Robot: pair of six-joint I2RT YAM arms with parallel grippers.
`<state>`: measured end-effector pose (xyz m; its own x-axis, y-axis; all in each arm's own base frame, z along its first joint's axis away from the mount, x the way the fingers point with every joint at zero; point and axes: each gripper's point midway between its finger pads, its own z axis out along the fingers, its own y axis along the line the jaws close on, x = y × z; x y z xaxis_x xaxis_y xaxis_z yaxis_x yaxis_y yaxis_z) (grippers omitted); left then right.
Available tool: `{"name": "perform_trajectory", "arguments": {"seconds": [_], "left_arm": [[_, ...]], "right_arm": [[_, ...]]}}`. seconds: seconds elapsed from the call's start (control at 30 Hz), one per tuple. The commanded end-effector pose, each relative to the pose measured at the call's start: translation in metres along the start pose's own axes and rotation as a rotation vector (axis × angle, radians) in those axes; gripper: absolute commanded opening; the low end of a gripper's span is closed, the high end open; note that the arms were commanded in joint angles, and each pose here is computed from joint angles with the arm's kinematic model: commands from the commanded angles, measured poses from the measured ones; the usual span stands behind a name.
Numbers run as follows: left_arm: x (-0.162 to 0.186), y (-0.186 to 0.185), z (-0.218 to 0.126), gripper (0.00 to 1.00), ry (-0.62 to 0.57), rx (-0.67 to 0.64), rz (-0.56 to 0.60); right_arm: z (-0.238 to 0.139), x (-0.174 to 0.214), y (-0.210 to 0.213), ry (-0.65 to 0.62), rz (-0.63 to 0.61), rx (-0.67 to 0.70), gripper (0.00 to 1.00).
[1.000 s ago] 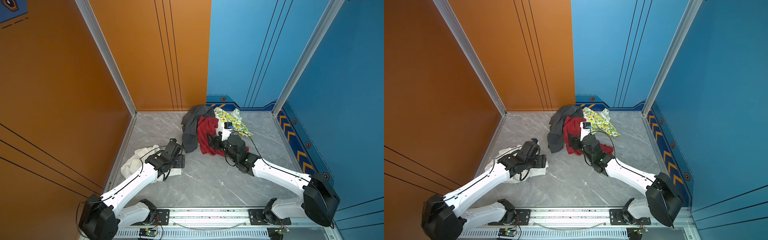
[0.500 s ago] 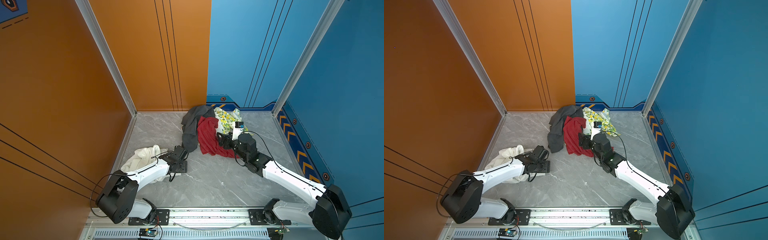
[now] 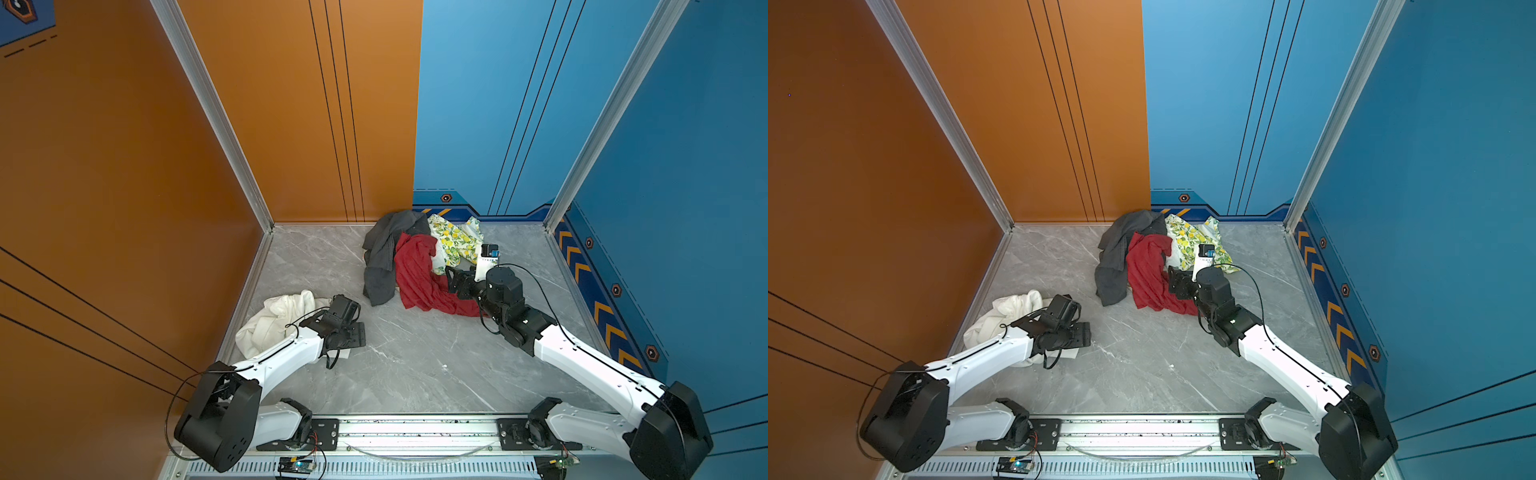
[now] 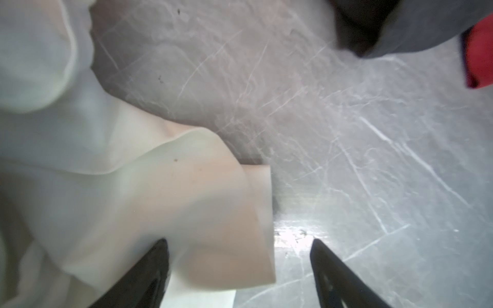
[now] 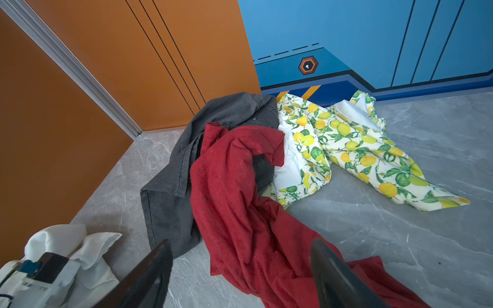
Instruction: Pick out a specific cloth from the pile
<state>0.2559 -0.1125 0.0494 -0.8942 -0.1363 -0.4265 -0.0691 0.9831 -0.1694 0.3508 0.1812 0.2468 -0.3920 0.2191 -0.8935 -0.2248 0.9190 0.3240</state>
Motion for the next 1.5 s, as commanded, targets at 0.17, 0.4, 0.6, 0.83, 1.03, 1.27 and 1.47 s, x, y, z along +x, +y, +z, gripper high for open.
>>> {"name": "perform_trajectory", "arguments": {"seconds": [0.17,0.4,0.6,0.83,1.03,1.27,1.47], "left_arm": [[-0.068,-0.055,-0.074,0.99,-0.281,0.208,0.124],[-0.125,-0.04,-0.143,0.98,-0.548,0.152,0.158],[-0.164,0.032,-0.165,0.98,-0.73,-0.078,0.024],[-0.166,0.122,-0.143,0.98,-0.784,-0.264,-0.199],[-0.161,0.168,-0.131,0.98,-0.879,-0.308,-0.305],[-0.152,0.181,-0.095,0.98,-0.821,-0.325,-0.287],[-0.151,0.166,-0.06,0.98,-0.75,-0.279,-0.173]], "right_arm": [[-0.02,-0.014,-0.045,0.017,-0.102,0.131,0.92],[-0.036,-0.022,-0.112,-0.026,-0.121,0.3,1.0],[-0.04,-0.004,-0.172,-0.039,-0.115,0.462,1.0],[-0.041,0.014,-0.199,-0.123,-0.116,0.489,1.0],[-0.041,0.023,-0.212,-0.188,-0.137,0.521,1.0],[-0.036,0.037,-0.222,-0.195,-0.162,0.521,1.0],[-0.029,0.053,-0.243,-0.18,-0.116,0.552,1.0]]}}
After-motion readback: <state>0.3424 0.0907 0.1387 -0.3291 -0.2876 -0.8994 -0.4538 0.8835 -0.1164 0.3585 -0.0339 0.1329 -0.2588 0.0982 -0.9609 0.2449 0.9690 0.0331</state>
